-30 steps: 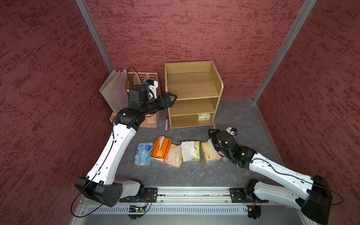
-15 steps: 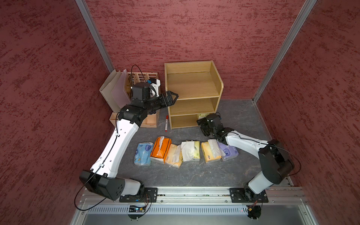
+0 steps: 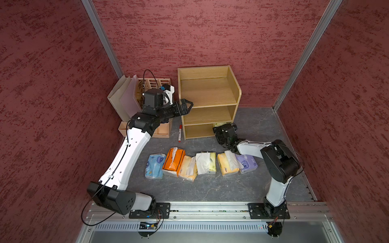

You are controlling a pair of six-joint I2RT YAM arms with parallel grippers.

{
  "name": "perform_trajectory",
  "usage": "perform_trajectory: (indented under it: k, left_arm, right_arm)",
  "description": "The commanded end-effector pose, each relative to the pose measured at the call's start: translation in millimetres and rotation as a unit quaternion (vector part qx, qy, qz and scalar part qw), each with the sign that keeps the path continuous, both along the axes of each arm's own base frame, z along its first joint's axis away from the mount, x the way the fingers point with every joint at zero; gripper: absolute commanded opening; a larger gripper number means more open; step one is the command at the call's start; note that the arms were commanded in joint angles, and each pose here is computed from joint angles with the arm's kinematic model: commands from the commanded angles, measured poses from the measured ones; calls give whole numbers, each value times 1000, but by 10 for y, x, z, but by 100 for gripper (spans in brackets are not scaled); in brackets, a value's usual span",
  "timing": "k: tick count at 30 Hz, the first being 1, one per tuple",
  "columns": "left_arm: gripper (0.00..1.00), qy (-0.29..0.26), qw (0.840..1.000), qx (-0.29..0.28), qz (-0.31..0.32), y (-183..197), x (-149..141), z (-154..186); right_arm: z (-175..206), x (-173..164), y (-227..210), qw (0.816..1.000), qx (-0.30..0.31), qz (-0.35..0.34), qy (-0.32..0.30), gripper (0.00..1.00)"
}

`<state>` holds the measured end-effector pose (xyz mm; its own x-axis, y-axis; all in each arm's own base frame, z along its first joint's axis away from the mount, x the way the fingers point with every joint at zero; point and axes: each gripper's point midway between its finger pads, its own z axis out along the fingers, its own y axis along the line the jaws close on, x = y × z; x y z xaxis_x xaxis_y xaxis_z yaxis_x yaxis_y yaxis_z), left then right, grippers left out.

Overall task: Remove the tissue boxes from the shelf
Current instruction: Pick up a box of tissues from the shelf.

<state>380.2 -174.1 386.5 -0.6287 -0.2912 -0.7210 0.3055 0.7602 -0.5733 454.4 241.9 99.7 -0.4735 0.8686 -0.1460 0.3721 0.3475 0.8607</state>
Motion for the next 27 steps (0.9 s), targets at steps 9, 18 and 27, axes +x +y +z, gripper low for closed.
perform_trajectory:
  k: [9, 18, 27]
  left_arm:
    - [100, -4, 1000, 25, -13, -13, -109, -64]
    - [100, -17, 999, 26, -38, -100, -174, -15]
    - [100, -26, 998, 20, -52, -198, -220, 22]
  right_arm:
    - [182, 257, -503, 987, -18, -152, -53, 58]
    - [81, 504, -436, 984, -11, -167, -54, 57]
    - [-93, 560, -480, 981, -42, -190, 21, 57]
